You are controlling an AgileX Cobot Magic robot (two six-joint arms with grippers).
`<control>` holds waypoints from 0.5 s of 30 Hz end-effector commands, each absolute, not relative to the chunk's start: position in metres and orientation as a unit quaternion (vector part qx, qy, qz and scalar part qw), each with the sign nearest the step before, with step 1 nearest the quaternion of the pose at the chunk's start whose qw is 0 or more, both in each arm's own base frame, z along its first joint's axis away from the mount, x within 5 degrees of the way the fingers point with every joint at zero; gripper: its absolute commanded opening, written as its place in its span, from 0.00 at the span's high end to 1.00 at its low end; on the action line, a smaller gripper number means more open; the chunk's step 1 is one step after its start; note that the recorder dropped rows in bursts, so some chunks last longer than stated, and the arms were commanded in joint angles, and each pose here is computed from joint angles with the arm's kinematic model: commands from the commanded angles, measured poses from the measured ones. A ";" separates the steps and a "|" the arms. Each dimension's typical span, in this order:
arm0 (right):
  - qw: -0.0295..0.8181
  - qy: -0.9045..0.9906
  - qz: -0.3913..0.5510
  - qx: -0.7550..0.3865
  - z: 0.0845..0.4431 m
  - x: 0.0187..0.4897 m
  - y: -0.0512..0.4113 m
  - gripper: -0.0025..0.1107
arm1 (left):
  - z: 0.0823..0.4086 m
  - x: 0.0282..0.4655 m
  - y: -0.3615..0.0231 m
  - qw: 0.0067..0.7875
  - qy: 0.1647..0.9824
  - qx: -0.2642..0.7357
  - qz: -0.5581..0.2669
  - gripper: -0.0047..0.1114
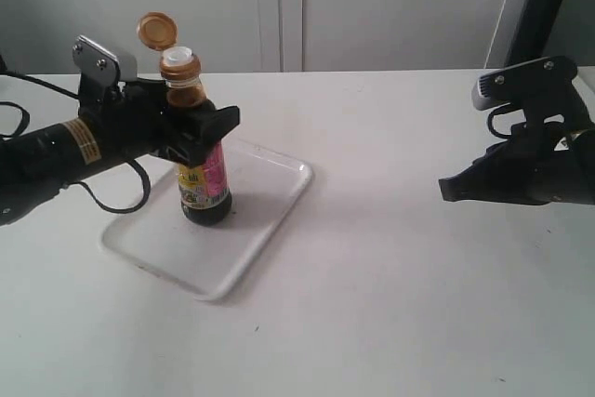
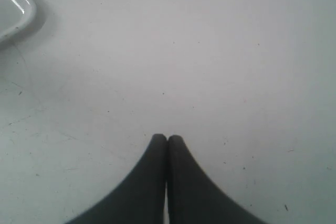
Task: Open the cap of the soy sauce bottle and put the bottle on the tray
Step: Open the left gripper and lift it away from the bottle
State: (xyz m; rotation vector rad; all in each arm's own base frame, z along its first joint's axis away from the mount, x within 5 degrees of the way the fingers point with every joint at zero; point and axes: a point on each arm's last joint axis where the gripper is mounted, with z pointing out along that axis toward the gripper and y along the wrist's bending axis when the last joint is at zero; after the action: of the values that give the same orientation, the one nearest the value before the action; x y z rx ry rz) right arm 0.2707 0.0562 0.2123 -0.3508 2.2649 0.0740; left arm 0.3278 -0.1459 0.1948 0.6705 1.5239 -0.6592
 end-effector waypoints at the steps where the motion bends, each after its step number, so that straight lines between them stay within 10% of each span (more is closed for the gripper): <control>1: 0.411 0.900 0.026 -0.145 0.211 0.271 0.056 0.98 | 0.214 0.324 -0.144 0.641 0.649 0.294 -0.286 0.19; 15: 0.411 0.900 0.026 -0.145 0.211 0.271 0.056 0.98 | 0.241 0.318 -0.135 0.650 0.664 0.278 -0.243 0.17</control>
State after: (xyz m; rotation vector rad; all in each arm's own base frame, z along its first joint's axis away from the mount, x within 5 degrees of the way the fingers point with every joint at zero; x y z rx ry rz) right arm 0.2706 0.0562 0.2122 -0.3514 2.2667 0.0747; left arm 0.3196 -0.1370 0.2329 0.6573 1.5261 -0.5496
